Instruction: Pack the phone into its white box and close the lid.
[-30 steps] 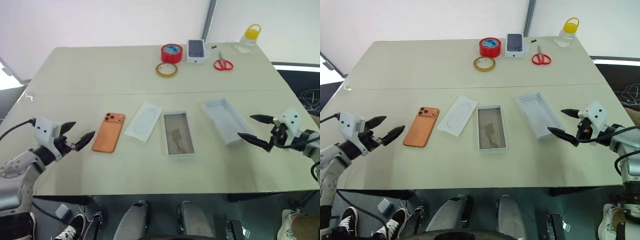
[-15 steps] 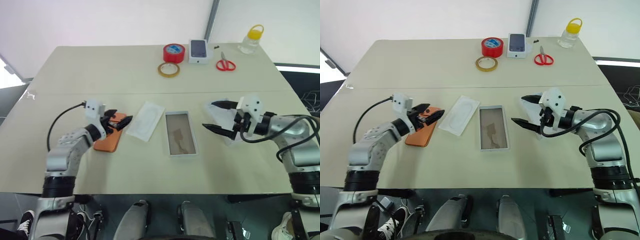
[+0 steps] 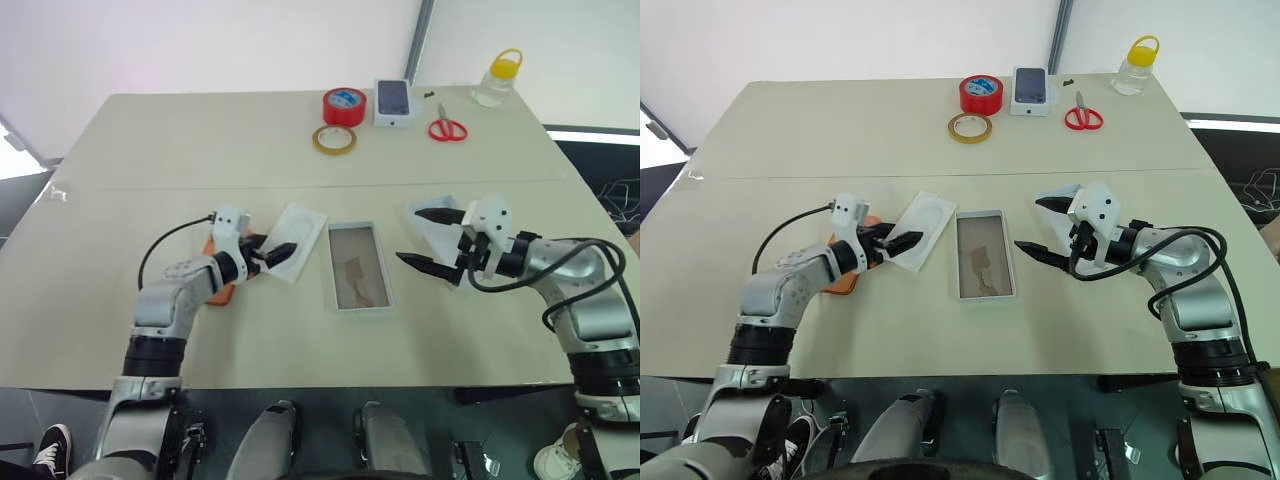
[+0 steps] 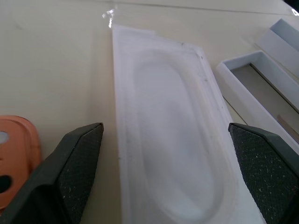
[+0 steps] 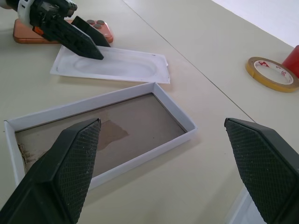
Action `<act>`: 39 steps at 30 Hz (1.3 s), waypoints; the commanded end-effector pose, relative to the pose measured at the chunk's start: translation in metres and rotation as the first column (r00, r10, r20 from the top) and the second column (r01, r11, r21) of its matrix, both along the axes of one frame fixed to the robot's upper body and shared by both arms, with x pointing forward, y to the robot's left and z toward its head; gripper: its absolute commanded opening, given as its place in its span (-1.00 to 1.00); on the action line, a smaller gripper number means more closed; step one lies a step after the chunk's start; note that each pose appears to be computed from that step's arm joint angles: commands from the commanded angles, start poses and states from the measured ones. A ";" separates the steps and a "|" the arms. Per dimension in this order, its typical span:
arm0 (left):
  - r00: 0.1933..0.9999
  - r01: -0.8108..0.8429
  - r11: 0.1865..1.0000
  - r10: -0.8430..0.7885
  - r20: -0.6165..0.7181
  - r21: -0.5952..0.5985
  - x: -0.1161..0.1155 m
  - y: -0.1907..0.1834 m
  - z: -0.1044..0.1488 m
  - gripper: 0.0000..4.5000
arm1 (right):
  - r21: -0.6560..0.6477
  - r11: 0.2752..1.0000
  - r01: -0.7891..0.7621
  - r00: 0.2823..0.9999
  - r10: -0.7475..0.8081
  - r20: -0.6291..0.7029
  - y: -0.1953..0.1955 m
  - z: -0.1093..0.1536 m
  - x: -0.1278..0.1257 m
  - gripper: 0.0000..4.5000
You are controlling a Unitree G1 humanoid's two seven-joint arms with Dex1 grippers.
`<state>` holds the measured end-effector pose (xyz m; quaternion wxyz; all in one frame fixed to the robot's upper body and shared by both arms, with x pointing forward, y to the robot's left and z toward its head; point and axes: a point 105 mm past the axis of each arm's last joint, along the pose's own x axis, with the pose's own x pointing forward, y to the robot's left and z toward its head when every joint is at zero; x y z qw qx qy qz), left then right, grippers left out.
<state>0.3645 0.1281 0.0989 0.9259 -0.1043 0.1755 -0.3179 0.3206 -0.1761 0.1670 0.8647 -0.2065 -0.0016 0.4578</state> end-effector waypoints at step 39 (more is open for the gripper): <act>0.951 -0.047 0.996 0.019 -0.309 -0.082 -0.017 -0.006 -0.021 -0.99 | -0.205 0.934 -0.293 0.949 0.258 -0.184 0.049 -0.054 -0.051 1.00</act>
